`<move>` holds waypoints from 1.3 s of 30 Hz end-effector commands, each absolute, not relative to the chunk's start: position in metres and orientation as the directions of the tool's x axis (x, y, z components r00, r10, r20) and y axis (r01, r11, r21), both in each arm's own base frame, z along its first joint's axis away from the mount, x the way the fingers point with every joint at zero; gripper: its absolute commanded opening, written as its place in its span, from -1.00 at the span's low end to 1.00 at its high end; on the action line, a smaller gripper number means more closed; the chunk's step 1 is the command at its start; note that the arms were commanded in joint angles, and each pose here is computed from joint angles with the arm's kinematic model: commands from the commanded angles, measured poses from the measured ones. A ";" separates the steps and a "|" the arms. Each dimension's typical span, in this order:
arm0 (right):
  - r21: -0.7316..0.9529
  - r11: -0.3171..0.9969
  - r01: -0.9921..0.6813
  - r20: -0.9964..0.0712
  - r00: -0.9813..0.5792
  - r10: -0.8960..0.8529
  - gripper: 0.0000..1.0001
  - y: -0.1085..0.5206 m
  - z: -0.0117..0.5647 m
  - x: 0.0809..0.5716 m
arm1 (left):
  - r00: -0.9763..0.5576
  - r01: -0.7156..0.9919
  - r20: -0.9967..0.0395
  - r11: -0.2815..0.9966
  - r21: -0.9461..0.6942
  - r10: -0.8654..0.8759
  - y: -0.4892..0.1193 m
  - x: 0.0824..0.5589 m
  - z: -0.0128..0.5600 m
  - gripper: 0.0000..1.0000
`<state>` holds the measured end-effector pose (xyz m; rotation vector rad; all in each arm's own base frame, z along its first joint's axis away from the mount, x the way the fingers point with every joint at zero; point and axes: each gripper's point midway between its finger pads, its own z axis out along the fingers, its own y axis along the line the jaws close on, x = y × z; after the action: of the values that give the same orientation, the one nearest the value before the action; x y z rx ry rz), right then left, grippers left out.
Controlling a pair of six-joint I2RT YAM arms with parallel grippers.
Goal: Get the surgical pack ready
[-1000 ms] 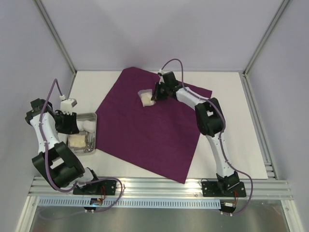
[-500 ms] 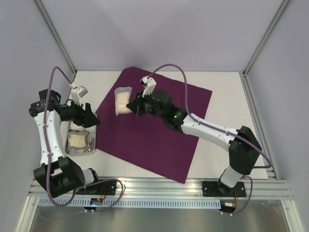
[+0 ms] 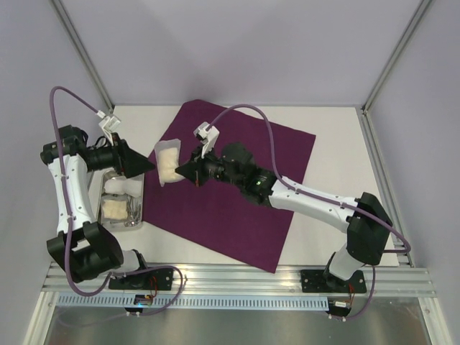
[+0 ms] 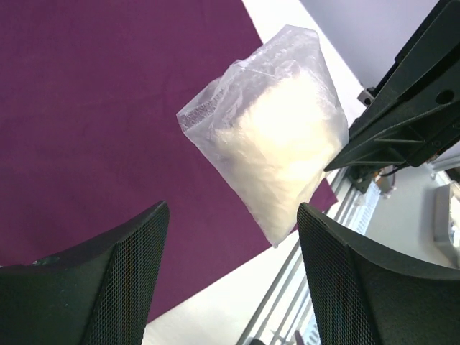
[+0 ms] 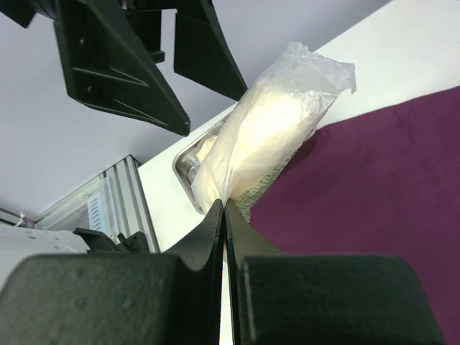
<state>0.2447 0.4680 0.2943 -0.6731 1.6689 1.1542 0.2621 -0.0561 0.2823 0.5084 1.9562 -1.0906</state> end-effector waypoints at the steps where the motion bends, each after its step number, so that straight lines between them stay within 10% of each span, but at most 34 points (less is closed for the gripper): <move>1: 0.321 0.307 -0.896 -0.944 -0.276 0.182 -0.99 0.467 0.362 0.232 | -0.652 0.626 -0.742 0.444 -0.641 -0.152 -0.077 0.235 0.308 0.61; 10: 0.346 0.218 -0.912 -0.930 -0.302 0.210 -0.99 0.478 0.369 0.221 | -0.612 0.658 -0.769 0.419 -0.626 -0.186 -0.086 0.225 0.322 0.51; 22: 0.402 0.182 -0.897 -0.909 -0.368 0.196 -0.99 0.491 0.352 0.221 | -0.591 0.681 -0.782 0.397 -0.615 -0.196 -0.091 0.217 0.333 -1.00; 24: 0.418 0.233 -0.878 -0.907 -0.388 0.163 -0.71 0.491 0.339 0.228 | -0.608 0.658 -0.772 0.428 -0.620 -0.184 -0.088 0.222 0.326 -1.00; 26: 0.429 0.282 -0.859 -0.904 -0.407 0.134 0.20 0.486 0.328 0.237 | -0.637 0.600 -0.759 0.529 -0.600 -0.138 -0.074 0.234 0.302 -1.00; 29: 0.460 0.395 -0.795 -0.881 -0.463 0.095 0.53 0.470 0.302 0.254 | -0.715 0.461 -0.698 0.736 -0.497 -0.024 -0.039 0.242 0.243 -1.00; 34: 0.482 0.504 -0.717 -0.843 -0.537 0.042 0.60 0.444 0.258 0.264 | -0.746 0.339 -0.630 0.938 -0.079 0.216 0.035 0.231 0.173 -1.00; 39: 0.494 0.507 -0.706 -0.810 -0.586 -0.027 0.59 0.448 0.237 0.258 | -0.800 0.266 -0.569 0.963 -0.052 0.190 0.071 0.217 0.145 -1.00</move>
<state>0.2637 0.4469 0.2349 -0.5946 1.9421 1.1054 0.2093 0.0212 0.1513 0.3241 2.4902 -0.4106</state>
